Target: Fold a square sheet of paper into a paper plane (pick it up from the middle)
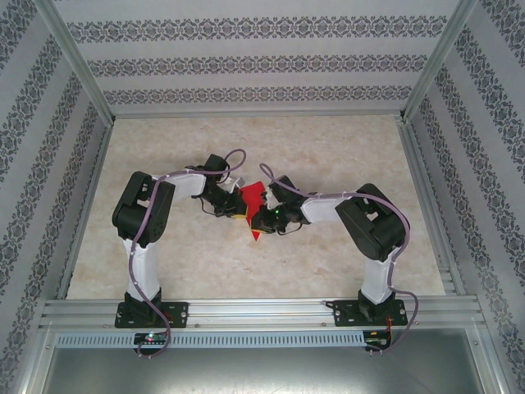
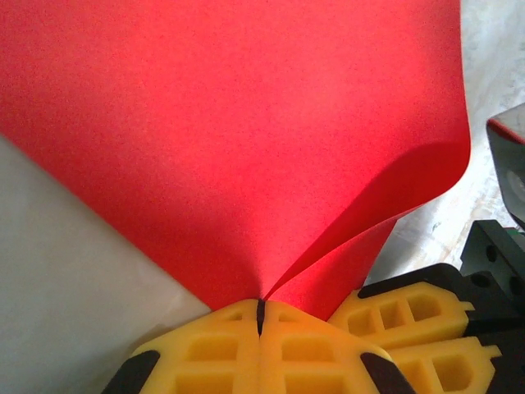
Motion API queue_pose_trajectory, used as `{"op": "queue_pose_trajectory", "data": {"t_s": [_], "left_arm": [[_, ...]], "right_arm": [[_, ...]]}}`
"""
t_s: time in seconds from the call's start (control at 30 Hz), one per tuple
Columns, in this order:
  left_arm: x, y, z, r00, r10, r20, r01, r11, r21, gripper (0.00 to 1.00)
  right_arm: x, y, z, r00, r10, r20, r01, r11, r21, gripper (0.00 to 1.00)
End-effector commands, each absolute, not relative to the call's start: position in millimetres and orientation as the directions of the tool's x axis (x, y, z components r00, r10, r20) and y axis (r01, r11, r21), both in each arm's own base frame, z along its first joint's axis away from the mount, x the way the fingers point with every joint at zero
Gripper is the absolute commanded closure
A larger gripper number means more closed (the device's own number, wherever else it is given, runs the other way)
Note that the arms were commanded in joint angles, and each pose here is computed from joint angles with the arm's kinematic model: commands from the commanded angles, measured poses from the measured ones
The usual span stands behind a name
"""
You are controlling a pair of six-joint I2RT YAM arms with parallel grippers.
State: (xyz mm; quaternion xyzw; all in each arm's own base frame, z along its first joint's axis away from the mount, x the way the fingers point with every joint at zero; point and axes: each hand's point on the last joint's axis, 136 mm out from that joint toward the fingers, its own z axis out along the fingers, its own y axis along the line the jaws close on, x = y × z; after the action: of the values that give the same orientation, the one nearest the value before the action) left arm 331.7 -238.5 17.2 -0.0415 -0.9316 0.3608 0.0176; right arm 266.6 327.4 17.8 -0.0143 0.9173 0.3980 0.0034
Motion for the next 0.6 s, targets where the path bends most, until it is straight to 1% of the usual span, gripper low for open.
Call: {"op": "queue_pose_trajectory", "data": {"t_s": [0.0, 0.23, 0.37, 0.47, 0.57], "left_arm": [[312.1, -210.0, -32.2, -0.991, 0.08, 0.104, 0.013, 0.849, -0.528, 0.96], [312.7, -209.8, -32.8, -0.991, 0.082, 0.108, 0.013, 0.851, -0.526, 0.95], [312.3, -209.2, -32.2, -0.99, 0.087, 0.107, 0.019, 0.851, -0.524, 0.96], [312.1, -209.7, -31.5, -0.99, 0.094, 0.105, 0.025, 0.849, -0.528, 0.95], [311.5, -210.3, -31.0, -0.989, 0.103, 0.103, 0.033, 0.847, -0.53, 0.96]], "right_arm": [[247.5, 326.6, 10.5, -0.996, -0.085, 0.003, -0.058, 0.708, 0.704, 0.9], [220.2, 315.0, 4.6, -0.991, -0.128, 0.033, -0.075, 0.75, 0.658, 0.9], [208.7, 313.5, 10.1, -0.987, -0.159, 0.034, -0.1, 0.761, 0.641, 0.9], [207.6, 315.2, 19.1, -0.986, -0.166, 0.025, -0.11, 0.751, 0.651, 0.9], [225.7, 319.8, 38.1, -0.993, -0.12, -0.018, -0.098, 0.704, 0.703, 0.9]]}}
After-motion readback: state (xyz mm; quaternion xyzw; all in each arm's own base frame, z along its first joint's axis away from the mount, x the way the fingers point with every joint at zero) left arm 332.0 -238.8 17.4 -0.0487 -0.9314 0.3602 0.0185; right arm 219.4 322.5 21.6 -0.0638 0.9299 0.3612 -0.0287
